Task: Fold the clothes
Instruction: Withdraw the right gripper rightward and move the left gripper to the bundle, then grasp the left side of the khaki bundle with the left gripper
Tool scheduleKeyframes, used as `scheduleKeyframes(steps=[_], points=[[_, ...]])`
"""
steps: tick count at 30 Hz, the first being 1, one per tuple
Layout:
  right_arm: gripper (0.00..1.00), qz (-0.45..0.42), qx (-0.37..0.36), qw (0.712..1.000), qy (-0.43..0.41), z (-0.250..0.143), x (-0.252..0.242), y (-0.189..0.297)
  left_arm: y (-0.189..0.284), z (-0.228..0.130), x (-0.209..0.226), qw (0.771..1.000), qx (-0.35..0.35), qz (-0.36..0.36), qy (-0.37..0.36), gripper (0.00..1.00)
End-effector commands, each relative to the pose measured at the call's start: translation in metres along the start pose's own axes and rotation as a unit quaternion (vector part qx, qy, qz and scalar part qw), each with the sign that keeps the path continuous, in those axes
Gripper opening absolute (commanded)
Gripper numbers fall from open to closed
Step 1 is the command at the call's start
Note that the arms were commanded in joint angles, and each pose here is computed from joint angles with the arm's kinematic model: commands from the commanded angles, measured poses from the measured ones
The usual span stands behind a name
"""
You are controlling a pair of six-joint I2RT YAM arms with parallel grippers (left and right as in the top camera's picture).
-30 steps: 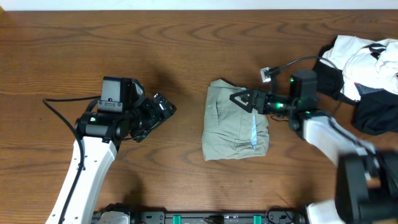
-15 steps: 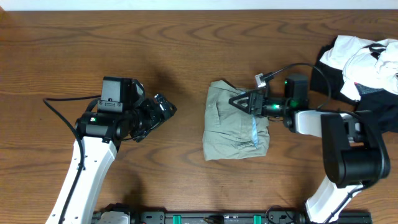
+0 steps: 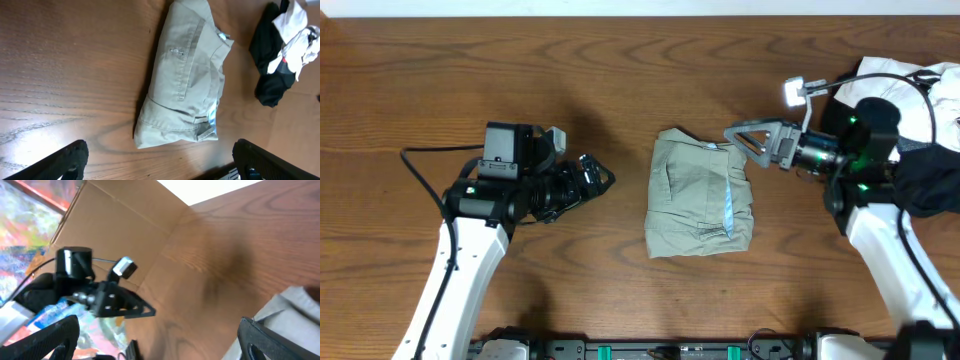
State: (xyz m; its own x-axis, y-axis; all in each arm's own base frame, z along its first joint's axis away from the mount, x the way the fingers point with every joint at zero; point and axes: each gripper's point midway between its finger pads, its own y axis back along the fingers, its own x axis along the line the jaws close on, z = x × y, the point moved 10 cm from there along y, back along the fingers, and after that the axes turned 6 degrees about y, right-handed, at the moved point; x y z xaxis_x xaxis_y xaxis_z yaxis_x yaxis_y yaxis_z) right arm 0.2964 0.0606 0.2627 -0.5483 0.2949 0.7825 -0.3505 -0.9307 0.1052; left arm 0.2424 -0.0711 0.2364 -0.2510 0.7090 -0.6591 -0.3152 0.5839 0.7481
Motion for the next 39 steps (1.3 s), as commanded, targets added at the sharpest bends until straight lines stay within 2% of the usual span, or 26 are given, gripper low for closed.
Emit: scheduleKeyframes(steps=[1,6,8,10,13,15,17,21,24,31,39], points=[[0.99,-0.046,-0.018,0.999,-0.014,-0.002,0.004,0.006,-0.014,0.001,0.005,0.999,0.028,0.008,-0.012,0.94],[0.99,-0.16,-0.055,0.984,-0.045,-0.011,0.011,0.019,-0.045,-0.004,0.004,0.996,0.08,0.023,-0.028,0.94],[0.99,-0.229,-0.069,0.97,-0.045,-0.015,0.017,0.028,-0.056,-0.005,0.002,0.995,0.091,0.025,-0.039,0.94],[0.99,-0.324,-0.073,0.942,-0.046,-0.02,0.02,0.041,-0.062,-0.005,0.0,0.994,0.093,0.026,-0.054,0.94],[0.98,-0.495,-0.05,0.866,-0.044,-0.034,0.025,0.07,-0.065,-0.003,-0.002,0.992,0.088,0.019,-0.086,0.94],[0.99,-0.561,-0.025,0.826,-0.054,-0.046,0.026,0.083,-0.067,0.0,-0.001,0.993,0.074,0.029,-0.091,0.94],[0.99,-0.589,0.013,0.803,-0.084,-0.061,0.024,0.089,-0.071,0.003,0.002,0.993,0.071,0.038,-0.09,0.94],[0.99,-0.597,0.059,0.791,-0.118,-0.079,0.022,0.092,-0.09,0.006,0.012,0.992,0.093,0.054,-0.07,0.94],[0.99,-0.588,0.086,0.794,-0.128,-0.088,0.021,0.091,-0.11,0.007,0.021,0.989,0.119,0.063,-0.063,0.94],[0.99,-0.581,0.115,0.793,-0.14,-0.098,0.02,0.092,-0.149,0.002,0.018,0.979,0.183,-0.023,-0.087,0.94],[0.99,-0.581,0.127,0.791,-0.143,-0.101,0.021,0.092,-0.167,-0.005,0.012,0.974,0.191,-0.033,-0.114,0.94]])
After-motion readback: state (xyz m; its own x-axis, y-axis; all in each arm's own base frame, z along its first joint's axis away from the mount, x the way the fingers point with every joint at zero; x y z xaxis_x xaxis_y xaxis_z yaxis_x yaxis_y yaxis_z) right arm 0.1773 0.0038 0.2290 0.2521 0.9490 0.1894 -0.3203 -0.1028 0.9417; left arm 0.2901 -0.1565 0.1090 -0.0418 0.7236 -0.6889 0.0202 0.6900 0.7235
